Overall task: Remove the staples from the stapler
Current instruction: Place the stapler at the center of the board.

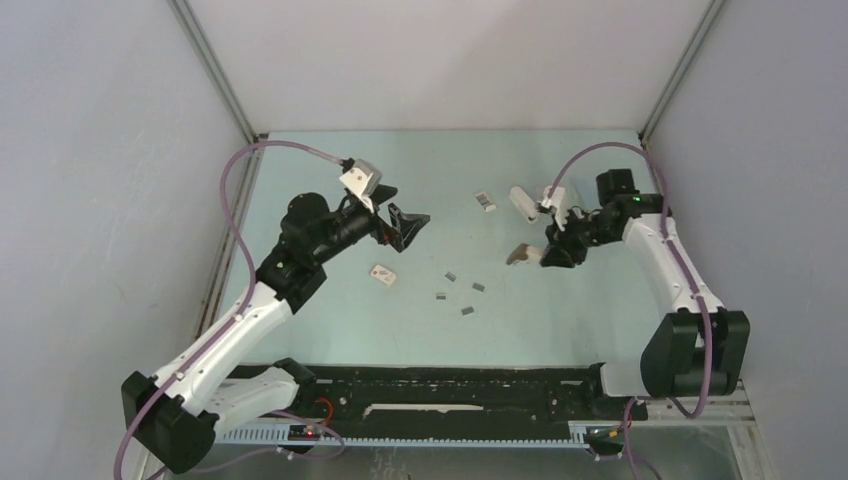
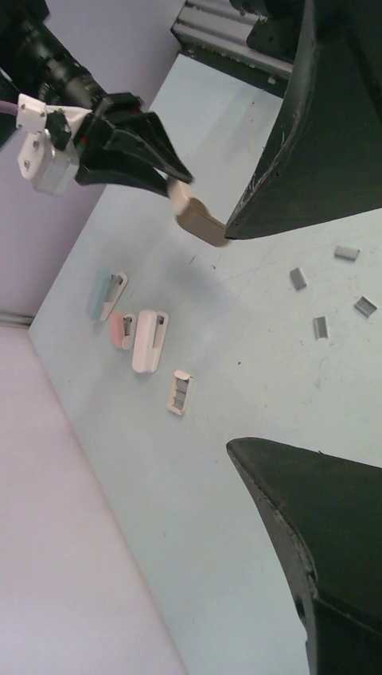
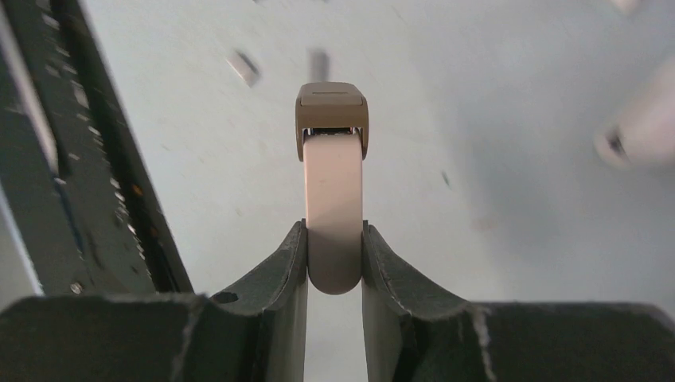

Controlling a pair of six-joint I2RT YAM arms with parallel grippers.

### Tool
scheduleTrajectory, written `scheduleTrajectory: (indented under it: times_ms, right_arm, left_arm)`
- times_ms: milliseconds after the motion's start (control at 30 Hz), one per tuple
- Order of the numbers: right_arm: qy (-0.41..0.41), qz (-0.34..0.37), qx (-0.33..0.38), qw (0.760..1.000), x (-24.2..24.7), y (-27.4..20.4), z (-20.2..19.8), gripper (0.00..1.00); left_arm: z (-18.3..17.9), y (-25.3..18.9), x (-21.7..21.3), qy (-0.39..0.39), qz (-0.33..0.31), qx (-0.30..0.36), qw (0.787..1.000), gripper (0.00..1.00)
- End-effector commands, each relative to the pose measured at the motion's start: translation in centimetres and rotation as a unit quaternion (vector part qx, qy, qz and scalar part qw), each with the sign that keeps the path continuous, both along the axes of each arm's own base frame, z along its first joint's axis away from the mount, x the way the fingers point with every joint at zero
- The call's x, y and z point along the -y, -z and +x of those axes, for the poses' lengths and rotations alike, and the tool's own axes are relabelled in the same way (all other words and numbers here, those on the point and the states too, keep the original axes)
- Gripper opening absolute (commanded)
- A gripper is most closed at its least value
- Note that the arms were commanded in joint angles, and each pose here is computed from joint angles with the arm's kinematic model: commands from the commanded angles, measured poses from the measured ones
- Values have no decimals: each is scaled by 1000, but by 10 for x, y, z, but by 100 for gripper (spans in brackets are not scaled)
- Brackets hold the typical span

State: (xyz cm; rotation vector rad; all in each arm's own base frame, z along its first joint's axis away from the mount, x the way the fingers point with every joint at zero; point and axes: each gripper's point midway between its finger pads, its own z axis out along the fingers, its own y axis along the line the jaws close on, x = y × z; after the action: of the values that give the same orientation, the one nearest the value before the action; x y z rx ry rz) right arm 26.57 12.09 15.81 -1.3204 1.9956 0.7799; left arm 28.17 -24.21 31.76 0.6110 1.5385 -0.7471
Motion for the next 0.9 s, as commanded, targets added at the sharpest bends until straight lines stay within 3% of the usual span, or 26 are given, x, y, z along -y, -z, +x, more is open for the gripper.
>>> scheduleTrajectory:
  times_ms: [0,233,433,633,867]
  right_arm:
    - [81,-173,-3,982,85,5,-6,0]
    - [124,-365,-58,921,176,-6,-18,0]
    - [163,-443,-91,877,210,16,6,0]
    - [181,-462,-102,862,209,35,44,0]
    - [189,-446,-104,869,177,73,93,0]
  left_arm:
    - [-1,10,-13,-17,33,9,999,100]
    - [-1,-18,-20,-10,24,39,999,100]
    - [2,-20,-30,-26,16,37,999,100]
    - [-1,-21,-33,-27,8,35,999,100]
    - [-3,-26,-40,-37,3,39,999,100]
